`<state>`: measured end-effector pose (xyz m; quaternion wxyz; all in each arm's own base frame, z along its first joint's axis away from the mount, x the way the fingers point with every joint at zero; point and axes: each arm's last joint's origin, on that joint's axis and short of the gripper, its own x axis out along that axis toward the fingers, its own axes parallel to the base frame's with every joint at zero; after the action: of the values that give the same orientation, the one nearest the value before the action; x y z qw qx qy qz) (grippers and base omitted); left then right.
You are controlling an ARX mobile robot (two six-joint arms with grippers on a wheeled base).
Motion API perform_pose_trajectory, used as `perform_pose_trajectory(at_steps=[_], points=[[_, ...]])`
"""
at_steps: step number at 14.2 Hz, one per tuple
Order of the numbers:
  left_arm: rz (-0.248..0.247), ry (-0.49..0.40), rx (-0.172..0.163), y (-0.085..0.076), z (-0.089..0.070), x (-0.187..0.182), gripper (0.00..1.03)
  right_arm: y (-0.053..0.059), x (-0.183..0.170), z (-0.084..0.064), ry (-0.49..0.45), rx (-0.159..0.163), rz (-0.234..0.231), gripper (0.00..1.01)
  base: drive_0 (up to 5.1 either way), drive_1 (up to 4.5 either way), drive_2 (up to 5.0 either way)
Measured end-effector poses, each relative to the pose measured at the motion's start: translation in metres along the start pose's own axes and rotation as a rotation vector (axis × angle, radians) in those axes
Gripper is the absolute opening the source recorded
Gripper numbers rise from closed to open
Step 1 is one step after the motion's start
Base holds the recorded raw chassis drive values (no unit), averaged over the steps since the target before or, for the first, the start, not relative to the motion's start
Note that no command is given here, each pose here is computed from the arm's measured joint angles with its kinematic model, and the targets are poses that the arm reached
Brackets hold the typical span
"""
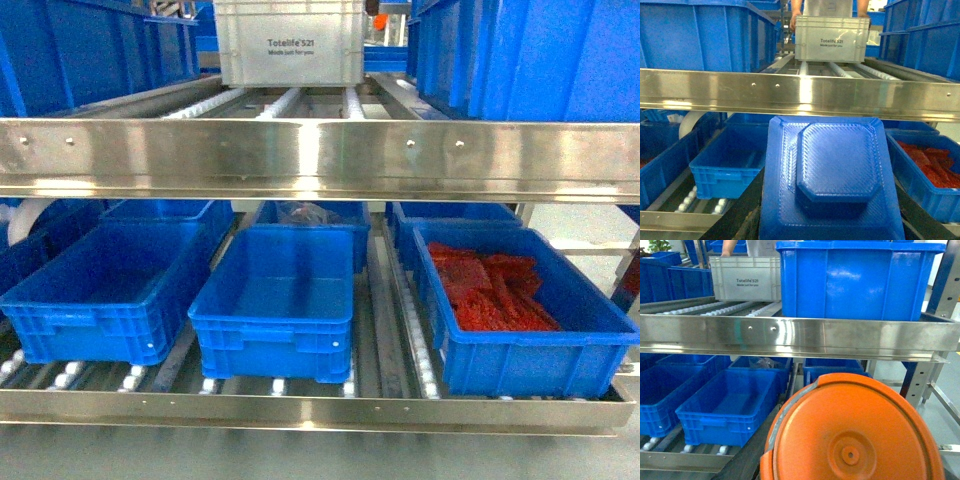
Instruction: Sort blue parts and orange caps into right shelf containers
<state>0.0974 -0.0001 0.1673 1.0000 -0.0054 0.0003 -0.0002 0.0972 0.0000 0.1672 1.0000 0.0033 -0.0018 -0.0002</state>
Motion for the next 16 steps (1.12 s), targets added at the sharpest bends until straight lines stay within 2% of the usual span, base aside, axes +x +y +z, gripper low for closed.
perform_pose_trajectory(at_steps=[14,16], points=[[0.0,0.0,0.0,0.0,0.0,0.0,0.43,0.0,0.0,0.0,0.0,0.0,0.0,0.44,-4.9,2.58,2.6],[-0.001,-0.002,0.0,0.0,0.0002,0.0,0.43,0.0,0.0,-0.0003,0.003,0.0,0.0,0.44,0.0,0.0,0.0]])
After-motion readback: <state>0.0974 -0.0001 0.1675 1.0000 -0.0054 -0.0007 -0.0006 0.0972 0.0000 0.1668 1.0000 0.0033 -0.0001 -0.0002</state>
